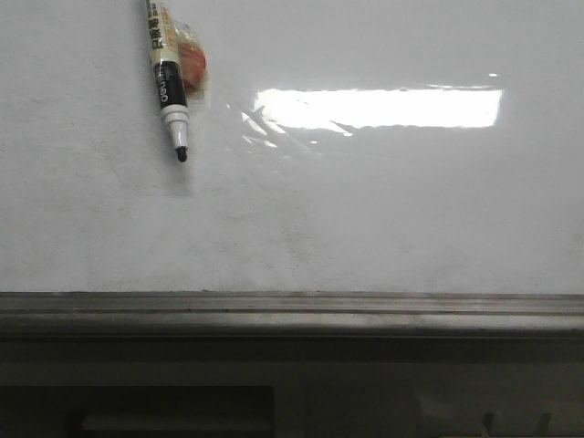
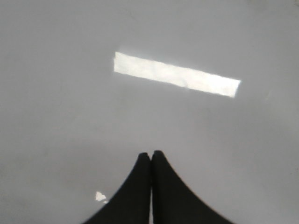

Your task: Write number 6 on whiteboard

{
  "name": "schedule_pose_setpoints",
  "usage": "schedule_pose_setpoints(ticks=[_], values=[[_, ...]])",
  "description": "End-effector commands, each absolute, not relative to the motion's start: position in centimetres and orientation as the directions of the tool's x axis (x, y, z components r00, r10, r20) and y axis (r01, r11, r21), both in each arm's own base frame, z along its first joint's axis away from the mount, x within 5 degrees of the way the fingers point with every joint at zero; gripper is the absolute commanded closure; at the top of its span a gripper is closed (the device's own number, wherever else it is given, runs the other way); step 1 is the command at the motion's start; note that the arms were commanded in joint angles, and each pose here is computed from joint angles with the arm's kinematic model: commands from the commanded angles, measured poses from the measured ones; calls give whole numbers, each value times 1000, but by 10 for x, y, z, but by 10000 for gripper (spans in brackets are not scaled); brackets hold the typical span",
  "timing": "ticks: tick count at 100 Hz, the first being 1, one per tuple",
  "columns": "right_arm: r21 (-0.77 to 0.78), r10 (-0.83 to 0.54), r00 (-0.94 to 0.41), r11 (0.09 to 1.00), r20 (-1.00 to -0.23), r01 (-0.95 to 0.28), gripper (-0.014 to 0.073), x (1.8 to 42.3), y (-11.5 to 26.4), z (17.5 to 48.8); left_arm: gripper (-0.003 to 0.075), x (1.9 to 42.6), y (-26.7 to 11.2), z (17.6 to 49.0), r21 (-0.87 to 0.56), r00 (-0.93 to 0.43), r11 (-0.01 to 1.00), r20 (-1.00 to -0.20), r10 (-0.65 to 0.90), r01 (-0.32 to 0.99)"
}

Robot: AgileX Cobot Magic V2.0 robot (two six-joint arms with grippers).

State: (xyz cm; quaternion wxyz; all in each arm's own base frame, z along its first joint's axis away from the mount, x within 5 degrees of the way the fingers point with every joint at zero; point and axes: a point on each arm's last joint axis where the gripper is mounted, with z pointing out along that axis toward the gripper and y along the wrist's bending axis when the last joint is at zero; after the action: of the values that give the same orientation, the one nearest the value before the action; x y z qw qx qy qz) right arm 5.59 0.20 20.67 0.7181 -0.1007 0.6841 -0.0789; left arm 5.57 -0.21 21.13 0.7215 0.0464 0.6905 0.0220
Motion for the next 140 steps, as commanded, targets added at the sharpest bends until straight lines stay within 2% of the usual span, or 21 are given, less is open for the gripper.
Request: schedule_pose_setpoints(ticks=[1,87,106,116,140], values=[[-263,-261,128,965,-957,0,646,55,2,208,740,55,-2,203,80,101,997,-992,78,22],[-262,-260,147,965,-954,4,646,55,2,209,740,55,-2,203,80,103,997,-992,78,21],[-237,-235,162,972,-959,4,646,54,2,211,740,55,-1,203,-40,99,999,-994,-43,32],[-165,-162,161,986,-973,-2,646,54,2,211,740,55,-1,203,-113,97,993,-989,-116,37],[170,172,153,985,-973,-30,646,55,-1,211,740,55,-1,203,-346,80,936,-933,-350,56]])
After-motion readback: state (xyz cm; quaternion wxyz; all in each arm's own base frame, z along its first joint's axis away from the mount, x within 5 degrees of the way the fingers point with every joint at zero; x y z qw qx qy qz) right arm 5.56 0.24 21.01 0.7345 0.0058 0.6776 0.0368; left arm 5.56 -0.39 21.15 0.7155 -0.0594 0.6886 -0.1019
